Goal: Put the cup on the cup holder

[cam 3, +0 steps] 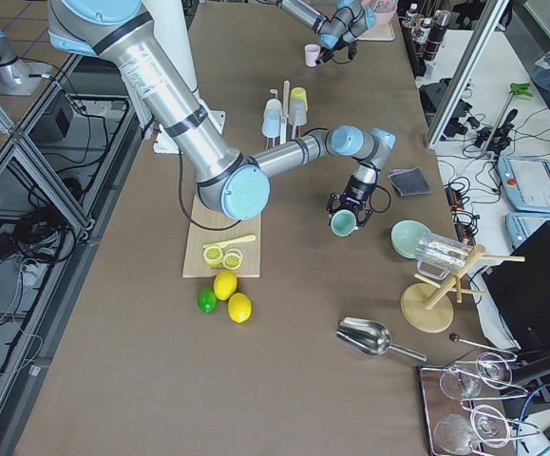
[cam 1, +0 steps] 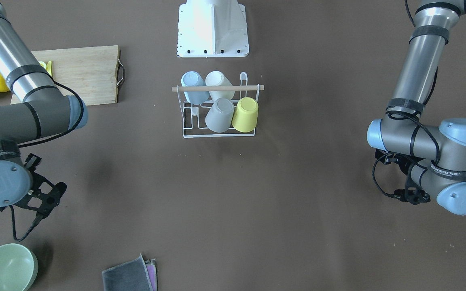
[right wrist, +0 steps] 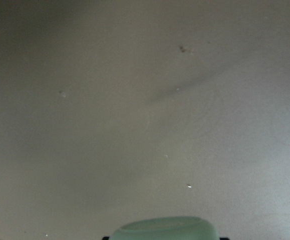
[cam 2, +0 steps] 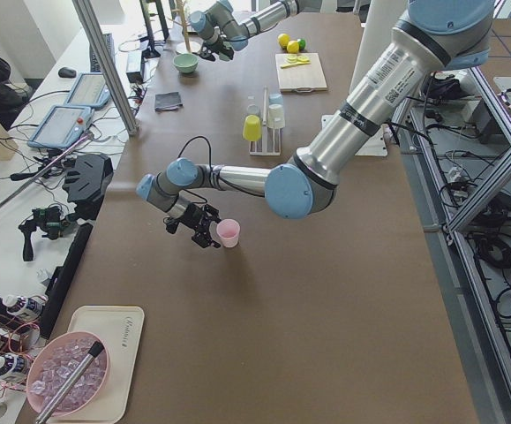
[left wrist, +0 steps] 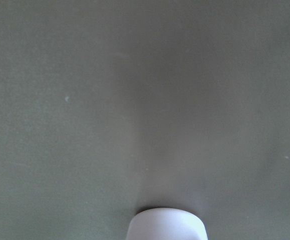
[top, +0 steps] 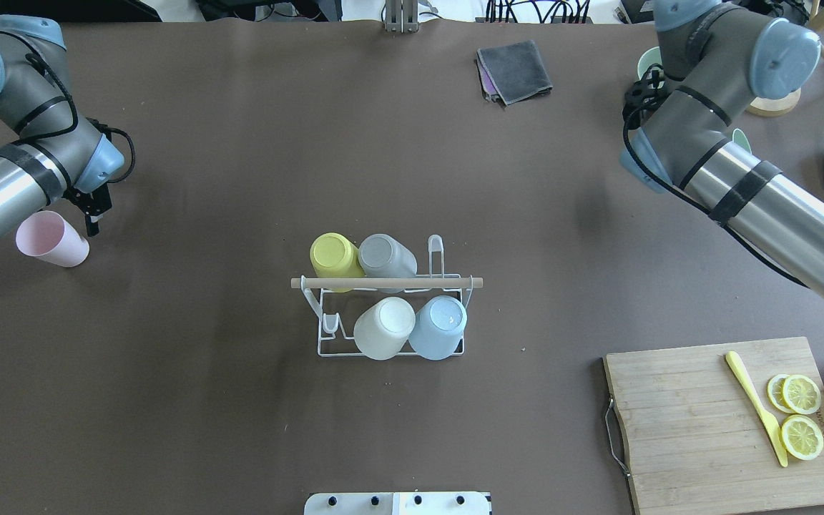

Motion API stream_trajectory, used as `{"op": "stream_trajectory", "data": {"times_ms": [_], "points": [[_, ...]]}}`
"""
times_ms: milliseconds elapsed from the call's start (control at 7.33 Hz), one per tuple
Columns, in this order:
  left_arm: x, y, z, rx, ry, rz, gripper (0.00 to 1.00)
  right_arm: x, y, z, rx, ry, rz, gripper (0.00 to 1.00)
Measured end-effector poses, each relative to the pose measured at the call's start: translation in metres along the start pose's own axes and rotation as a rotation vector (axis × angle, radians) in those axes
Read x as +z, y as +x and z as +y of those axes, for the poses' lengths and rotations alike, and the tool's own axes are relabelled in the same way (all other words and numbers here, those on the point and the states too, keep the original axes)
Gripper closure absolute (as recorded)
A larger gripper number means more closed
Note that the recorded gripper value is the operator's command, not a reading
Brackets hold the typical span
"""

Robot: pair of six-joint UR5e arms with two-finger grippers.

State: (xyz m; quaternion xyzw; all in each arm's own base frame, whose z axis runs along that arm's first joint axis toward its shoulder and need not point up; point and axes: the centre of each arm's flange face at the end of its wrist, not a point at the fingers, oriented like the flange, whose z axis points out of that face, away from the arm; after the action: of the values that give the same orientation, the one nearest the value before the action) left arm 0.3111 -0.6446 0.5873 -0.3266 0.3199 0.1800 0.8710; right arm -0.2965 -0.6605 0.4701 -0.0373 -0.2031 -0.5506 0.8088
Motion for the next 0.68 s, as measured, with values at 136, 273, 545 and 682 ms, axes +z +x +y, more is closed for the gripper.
{"op": "stream_trajectory", "data": {"times_ms": [136, 273, 545, 682], "points": [[0.004, 0.001, 0.000, -0.002, -0.010, -0.002, 0.03, -0.008, 0.000, 0.022, 0.010, 0.052, 0.000, 1.00], [0.009, 0.002, 0.000, 0.000, -0.022, -0.003, 0.03, -0.013, -0.010, 0.036, -0.002, 0.089, 0.012, 1.00], [0.013, 0.000, 0.001, 0.013, -0.041, -0.003, 0.03, -0.031, -0.029, 0.041, -0.038, 0.142, 0.043, 1.00], [0.014, -0.001, 0.001, 0.016, -0.047, -0.004, 0.03, -0.035, -0.035, 0.038, -0.061, 0.167, 0.063, 1.00]]}}
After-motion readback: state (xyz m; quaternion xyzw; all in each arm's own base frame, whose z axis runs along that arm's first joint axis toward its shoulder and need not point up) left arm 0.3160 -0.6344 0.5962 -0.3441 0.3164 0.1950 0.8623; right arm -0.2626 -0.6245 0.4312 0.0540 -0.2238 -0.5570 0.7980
